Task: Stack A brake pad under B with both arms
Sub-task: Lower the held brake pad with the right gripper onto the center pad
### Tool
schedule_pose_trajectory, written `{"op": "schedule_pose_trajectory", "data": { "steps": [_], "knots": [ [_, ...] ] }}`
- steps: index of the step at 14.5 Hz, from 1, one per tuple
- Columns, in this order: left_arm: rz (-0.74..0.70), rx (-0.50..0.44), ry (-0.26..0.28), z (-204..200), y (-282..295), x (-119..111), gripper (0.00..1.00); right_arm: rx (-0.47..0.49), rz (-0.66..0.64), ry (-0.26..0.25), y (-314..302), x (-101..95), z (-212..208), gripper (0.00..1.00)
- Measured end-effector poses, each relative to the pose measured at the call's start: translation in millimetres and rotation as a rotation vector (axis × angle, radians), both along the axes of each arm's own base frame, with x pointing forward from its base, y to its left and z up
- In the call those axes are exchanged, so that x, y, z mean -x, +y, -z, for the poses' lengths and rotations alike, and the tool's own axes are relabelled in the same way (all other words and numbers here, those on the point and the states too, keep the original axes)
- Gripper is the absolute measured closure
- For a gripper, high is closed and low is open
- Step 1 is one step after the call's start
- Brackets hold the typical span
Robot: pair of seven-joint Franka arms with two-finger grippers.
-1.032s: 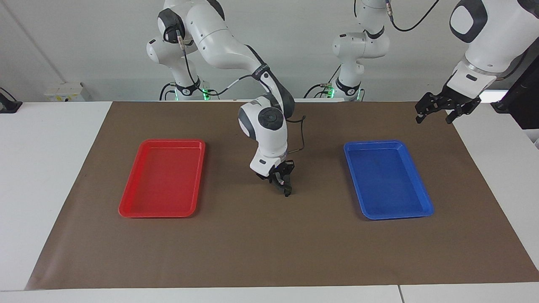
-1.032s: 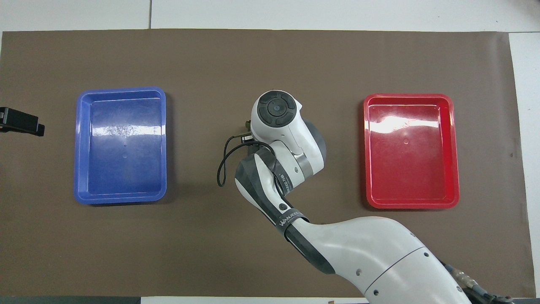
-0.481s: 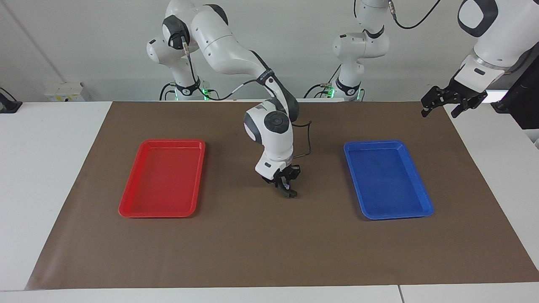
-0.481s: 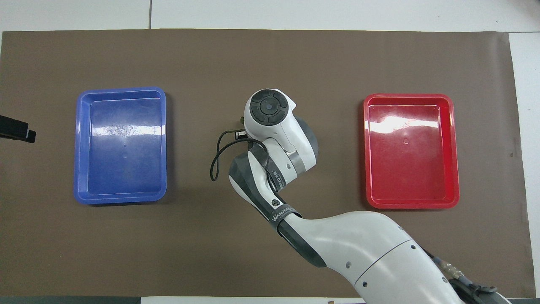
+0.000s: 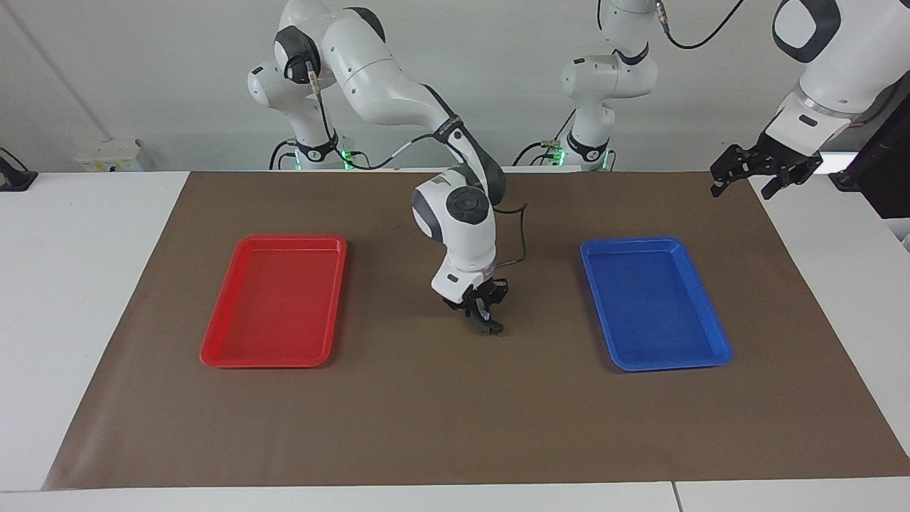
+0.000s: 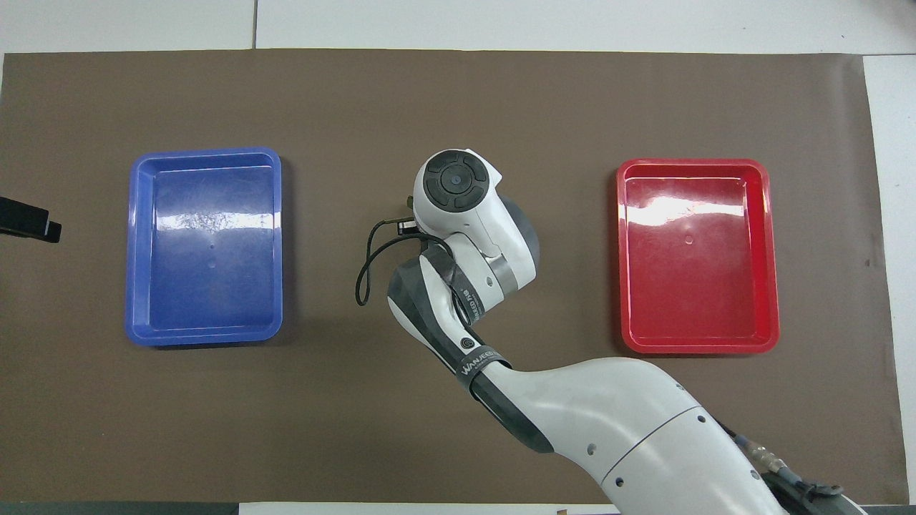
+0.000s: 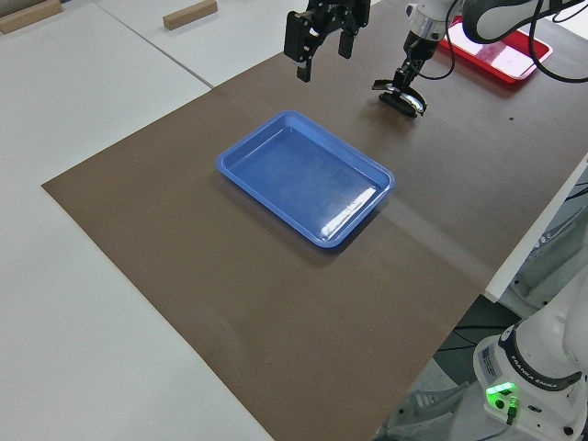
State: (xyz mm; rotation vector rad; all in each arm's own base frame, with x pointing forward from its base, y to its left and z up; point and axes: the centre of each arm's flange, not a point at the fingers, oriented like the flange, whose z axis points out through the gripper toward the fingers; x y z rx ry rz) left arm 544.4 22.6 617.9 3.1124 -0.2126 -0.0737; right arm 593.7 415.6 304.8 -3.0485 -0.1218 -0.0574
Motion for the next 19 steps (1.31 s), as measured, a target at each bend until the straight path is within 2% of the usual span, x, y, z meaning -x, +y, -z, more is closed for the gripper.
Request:
{"op": "schedule_pose_trajectory", "data": {
  "steps": [9,10,15,17,19],
  "knots": [
    [0.002,0.0,0.0,0.0,-1.1,-0.1,0.01,0.006,0.017,0.01,-0.3,1.5,6.3,0.59],
    [0.002,0.0,0.0,0.0,-1.1,-0.1,0.01,0.007,0.019,0.011,-0.7,1.6,7.0,0.52],
    [0.002,0.0,0.0,0.0,-1.1,-0.1,0.01,0.007,0.029,0.013,-0.3,2.9,6.6,0.01],
    [0.002,0.0,0.0,0.0,-1.1,-0.1,0.01,0.011,0.035,-0.012,-7.1,-2.2,-10.7,0.0],
    [0.002,0.0,0.0,0.0,-1.1,-0.1,0.01,0.026,0.062,-0.058,-31.1,-15.7,-45.8,0.0]
  ]
}}
